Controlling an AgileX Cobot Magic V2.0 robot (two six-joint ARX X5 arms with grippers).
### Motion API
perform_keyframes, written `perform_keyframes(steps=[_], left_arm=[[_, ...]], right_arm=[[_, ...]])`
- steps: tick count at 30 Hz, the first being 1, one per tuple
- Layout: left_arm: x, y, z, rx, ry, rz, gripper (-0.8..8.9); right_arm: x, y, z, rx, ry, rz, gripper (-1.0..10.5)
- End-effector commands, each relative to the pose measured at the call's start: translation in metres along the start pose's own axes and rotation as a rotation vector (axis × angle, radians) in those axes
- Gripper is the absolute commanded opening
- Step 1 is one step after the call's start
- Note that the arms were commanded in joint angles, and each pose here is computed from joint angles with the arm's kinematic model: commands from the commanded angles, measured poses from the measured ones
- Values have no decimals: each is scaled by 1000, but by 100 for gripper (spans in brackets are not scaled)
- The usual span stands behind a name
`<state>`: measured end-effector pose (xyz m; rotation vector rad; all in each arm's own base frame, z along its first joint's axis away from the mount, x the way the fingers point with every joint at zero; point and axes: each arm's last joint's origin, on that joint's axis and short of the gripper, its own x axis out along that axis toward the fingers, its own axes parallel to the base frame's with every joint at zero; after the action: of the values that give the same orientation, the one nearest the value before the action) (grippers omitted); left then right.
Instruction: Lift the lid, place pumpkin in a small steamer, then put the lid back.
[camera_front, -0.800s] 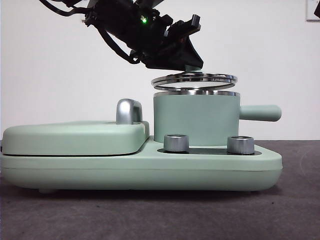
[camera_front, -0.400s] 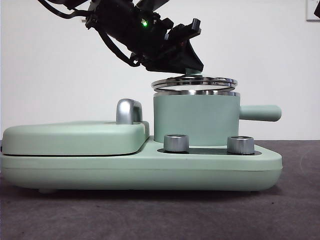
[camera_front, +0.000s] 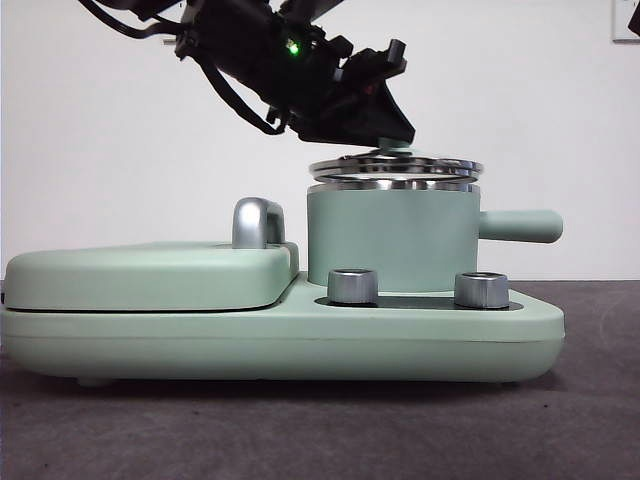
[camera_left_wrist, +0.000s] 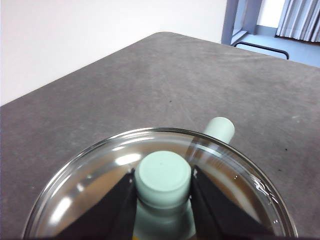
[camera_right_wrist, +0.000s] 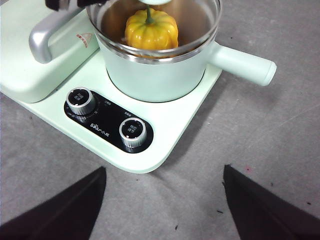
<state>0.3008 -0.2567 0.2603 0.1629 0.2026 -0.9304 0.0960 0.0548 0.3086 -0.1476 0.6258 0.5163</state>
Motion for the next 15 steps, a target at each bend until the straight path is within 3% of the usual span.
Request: perform_keyframes(steps=[1,15], left_arm=[[9,-4,4,20,-30,-17,9],[8,-4,5,32,-30,14,9]], right_arm=[[0,1,2,-1,-3,3,360],[0,1,1,-1,-1,2,360]])
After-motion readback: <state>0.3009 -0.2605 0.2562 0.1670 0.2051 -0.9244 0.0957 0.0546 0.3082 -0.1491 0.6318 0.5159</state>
